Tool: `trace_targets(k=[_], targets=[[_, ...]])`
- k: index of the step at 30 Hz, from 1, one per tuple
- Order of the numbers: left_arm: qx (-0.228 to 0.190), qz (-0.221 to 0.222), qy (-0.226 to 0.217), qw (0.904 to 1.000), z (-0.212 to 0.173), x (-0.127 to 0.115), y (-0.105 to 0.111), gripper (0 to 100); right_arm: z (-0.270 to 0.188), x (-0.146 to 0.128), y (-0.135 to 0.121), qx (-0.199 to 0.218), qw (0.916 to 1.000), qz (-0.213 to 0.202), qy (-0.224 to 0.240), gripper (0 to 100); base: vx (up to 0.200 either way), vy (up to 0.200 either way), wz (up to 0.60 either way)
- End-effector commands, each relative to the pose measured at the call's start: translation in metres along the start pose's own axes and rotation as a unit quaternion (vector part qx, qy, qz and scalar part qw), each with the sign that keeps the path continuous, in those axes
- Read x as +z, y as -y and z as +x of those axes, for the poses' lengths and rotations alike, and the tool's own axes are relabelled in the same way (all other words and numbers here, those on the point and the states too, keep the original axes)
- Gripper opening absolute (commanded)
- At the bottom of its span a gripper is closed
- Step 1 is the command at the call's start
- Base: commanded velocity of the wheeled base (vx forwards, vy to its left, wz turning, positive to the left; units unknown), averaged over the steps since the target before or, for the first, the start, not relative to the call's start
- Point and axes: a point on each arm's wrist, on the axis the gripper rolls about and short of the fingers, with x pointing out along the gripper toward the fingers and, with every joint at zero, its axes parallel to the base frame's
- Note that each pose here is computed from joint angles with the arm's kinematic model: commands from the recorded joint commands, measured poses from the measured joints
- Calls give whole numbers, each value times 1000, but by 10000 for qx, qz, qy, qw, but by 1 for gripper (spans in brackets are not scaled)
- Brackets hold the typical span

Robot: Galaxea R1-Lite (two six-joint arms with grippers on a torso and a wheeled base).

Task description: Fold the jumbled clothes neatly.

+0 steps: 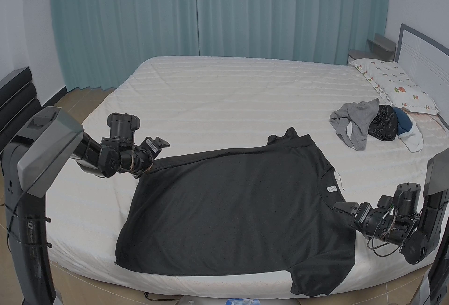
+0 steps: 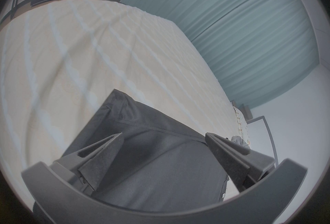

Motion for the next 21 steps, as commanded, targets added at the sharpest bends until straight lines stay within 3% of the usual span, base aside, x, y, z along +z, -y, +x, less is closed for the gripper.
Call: trace_targets(k=[1,11,15,21], targets=[[179,52,-278,9994,38,-14,-6,100,3,-2,2,-33,10000,3,-57,100,0,0,0],[290,8,-241,9993,62,-9,-16,100,5,-2,2,-36,10000,-9,-35,100,0,0,0],[219,-23,-6,9998,77,2,-18,100,6,-3,3,-54,10000,-12,-61,100,0,0,0],[171,-42,708,9973,102,19,-14,100,11,-4,6,-118,9999,3,-111,100,0,0,0]])
